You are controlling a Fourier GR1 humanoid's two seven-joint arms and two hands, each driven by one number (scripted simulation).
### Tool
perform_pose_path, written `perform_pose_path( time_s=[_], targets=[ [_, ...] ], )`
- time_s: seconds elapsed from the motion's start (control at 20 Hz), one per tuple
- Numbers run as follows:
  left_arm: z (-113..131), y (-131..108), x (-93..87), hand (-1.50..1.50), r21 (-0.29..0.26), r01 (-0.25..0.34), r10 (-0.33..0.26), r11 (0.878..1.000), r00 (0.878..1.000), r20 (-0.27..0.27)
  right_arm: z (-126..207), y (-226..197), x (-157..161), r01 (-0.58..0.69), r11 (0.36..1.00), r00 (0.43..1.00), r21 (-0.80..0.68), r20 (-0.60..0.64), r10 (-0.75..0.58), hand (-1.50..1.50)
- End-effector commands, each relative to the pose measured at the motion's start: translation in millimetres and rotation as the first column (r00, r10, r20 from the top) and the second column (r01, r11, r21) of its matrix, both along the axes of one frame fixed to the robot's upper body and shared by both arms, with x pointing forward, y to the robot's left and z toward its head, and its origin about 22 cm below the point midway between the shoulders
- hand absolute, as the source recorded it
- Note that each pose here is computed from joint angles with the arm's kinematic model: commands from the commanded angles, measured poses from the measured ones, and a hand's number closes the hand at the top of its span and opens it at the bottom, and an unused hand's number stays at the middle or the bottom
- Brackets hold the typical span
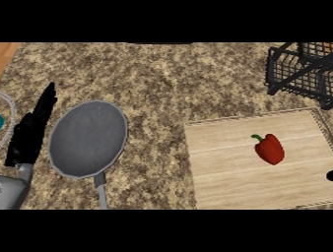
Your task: Pick the bell pepper from the tray and place it in the tiered basket
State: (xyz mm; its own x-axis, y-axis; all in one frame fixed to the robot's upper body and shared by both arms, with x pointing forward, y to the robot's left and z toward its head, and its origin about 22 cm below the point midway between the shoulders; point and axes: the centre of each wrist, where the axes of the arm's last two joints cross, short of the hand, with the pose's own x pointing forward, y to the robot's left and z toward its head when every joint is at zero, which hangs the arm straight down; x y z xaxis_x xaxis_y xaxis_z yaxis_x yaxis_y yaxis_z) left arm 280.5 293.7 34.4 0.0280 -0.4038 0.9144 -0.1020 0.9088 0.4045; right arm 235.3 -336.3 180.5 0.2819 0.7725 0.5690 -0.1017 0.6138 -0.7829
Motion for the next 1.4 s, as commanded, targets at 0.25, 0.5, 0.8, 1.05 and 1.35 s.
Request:
perform_pose_path(
  time_s=[0.25, 0.5, 0.8, 1.05, 1.35],
  targets=[
    [-7, 3, -9.6, 0.0, 0.008, -0.003, 0.003, 1.0, 1.0, 0.015, -13, 50, 37, 0.046, 0.997, 0.976, -0.057, -0.208, -0.057, -1.5],
    [12, -9, 0.6, 0.0, 0.006, -0.019, 0.019, 1.0, 1.0, 0.007, -24, 63, 47, 0.051, 0.994, 0.959, -0.1, -0.274, -0.077, -1.5],
    [-10, -3, -8.4, 0.0, 0.017, -0.023, 0.023, 1.0, 1.0, 0.003, -37, 70, 47, 0.057, 0.988, 0.946, -0.146, -0.307, -0.1, -1.5],
    [4, 9, -10.4, 0.0, 0.002, -0.019, 0.019, 1.0, 1.0, 0.012, -32, 85, 36, 0.029, 0.985, 0.947, -0.168, -0.311, -0.081, -1.5],
    [-7, 9, -10.3, 0.0, 0.013, -0.029, 0.029, 0.999, 1.0, 0.004, -48, 101, 27, 0.007, 0.963, 0.952, -0.269, -0.292, -0.089, -1.5]
  ],
)
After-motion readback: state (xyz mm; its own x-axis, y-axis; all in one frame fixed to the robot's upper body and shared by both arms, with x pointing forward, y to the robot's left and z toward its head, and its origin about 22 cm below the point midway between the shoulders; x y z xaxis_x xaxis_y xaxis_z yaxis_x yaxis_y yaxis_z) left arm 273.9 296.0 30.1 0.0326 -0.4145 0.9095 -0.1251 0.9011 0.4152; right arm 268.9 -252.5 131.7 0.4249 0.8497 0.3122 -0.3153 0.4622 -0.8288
